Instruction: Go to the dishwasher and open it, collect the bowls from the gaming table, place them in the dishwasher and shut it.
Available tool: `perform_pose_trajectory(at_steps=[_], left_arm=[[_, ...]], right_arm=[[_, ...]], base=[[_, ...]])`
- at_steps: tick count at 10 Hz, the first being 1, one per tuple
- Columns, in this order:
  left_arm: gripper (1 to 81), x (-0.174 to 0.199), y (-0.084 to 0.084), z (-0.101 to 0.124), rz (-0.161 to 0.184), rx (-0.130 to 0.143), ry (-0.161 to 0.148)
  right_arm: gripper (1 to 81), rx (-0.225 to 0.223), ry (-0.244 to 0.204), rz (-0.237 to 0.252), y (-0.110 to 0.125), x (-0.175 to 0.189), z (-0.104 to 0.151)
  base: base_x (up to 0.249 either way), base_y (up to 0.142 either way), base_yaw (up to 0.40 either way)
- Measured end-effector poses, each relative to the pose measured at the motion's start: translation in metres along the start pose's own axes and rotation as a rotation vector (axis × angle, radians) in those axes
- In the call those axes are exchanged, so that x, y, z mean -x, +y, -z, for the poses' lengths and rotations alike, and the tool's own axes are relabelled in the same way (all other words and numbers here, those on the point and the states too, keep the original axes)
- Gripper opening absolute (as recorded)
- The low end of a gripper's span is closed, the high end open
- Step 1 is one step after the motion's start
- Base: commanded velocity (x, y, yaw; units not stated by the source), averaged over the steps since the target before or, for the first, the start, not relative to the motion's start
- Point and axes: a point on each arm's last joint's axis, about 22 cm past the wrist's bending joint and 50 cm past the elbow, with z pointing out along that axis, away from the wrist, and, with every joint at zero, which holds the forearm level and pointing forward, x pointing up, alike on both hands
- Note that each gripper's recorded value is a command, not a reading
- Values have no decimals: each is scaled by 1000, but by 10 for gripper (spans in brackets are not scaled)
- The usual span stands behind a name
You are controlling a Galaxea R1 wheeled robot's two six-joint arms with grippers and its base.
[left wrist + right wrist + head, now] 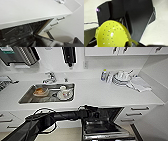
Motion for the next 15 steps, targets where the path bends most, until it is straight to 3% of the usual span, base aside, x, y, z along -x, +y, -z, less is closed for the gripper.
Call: perform_pose_trajectory(at_steps=[4, 6, 7, 9, 12, 14, 15], left_arm=[[811, 68, -31, 38, 18, 8, -76], [811, 130, -59, 66, 51, -8, -144], [811, 161, -64, 83, 60, -5, -179], [811, 223, -62, 108, 102, 30, -243], [811, 323, -60, 138, 173, 63, -338], [811, 399, -48, 158, 247, 95, -403], [811, 436, -53, 168, 284, 89, -429]], right_arm=[[10, -9, 21, 1, 6, -6, 6], [10, -18, 31, 0, 13, -10, 14], [10, -37, 38, -2, 12, -13, 18], [10, -72, 53, -7, 12, -17, 31], [10, -76, 68, -12, 32, -15, 51], [10, -109, 83, -17, 25, -18, 57], [10, -122, 92, -19, 26, -22, 63]], base=[[0, 0, 0], [0, 0, 0], [0, 0, 0], [0, 0, 0], [0, 0, 0], [0, 0, 0], [0, 0, 0]])
